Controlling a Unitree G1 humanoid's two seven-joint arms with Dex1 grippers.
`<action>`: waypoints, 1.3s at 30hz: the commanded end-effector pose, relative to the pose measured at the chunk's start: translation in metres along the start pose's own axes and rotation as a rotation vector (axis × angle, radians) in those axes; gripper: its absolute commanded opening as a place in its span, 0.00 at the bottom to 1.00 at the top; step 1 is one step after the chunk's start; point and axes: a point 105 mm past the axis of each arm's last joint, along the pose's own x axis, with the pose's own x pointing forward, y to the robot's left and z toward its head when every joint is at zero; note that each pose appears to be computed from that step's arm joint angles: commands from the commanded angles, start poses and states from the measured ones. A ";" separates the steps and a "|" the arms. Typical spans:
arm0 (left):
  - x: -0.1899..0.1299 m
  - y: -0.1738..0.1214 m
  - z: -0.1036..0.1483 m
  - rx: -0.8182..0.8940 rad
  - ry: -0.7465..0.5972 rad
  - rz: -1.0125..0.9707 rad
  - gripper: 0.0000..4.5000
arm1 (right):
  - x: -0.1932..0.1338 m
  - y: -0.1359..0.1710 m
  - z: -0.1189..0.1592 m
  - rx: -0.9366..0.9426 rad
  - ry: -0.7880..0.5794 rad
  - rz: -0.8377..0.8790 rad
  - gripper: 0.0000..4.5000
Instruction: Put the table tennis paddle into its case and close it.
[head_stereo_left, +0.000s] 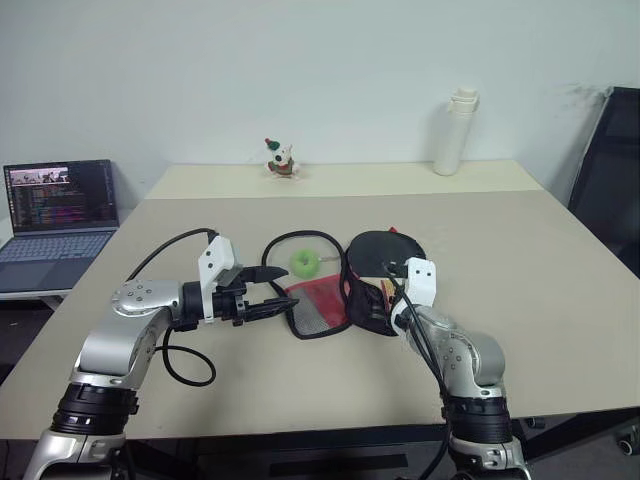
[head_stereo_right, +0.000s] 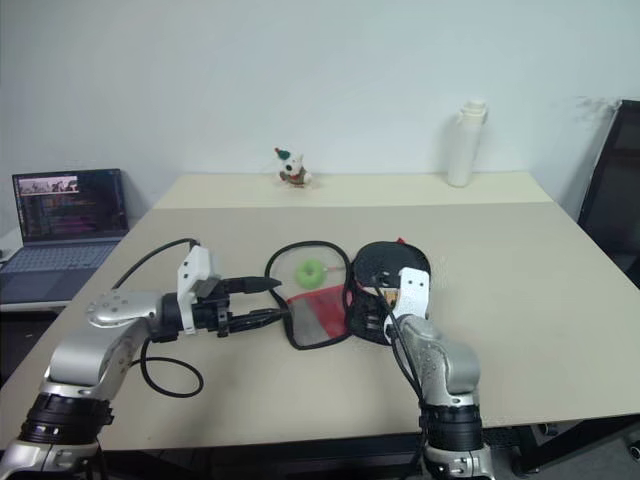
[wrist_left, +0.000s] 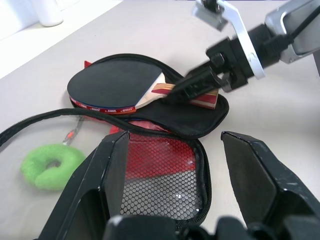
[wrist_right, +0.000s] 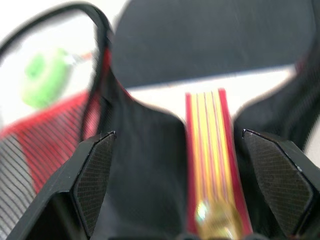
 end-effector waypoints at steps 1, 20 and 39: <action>-0.003 0.003 0.011 0.049 -0.016 0.011 0.71 | -0.003 0.009 0.001 0.017 -0.017 0.025 0.99; -0.004 0.003 0.010 0.047 -0.014 0.015 0.71 | -0.016 0.041 -0.003 0.058 0.042 0.206 0.99; -0.030 0.045 -0.036 -0.002 0.131 0.291 0.62 | -0.093 0.031 0.042 -0.452 -0.022 0.566 1.00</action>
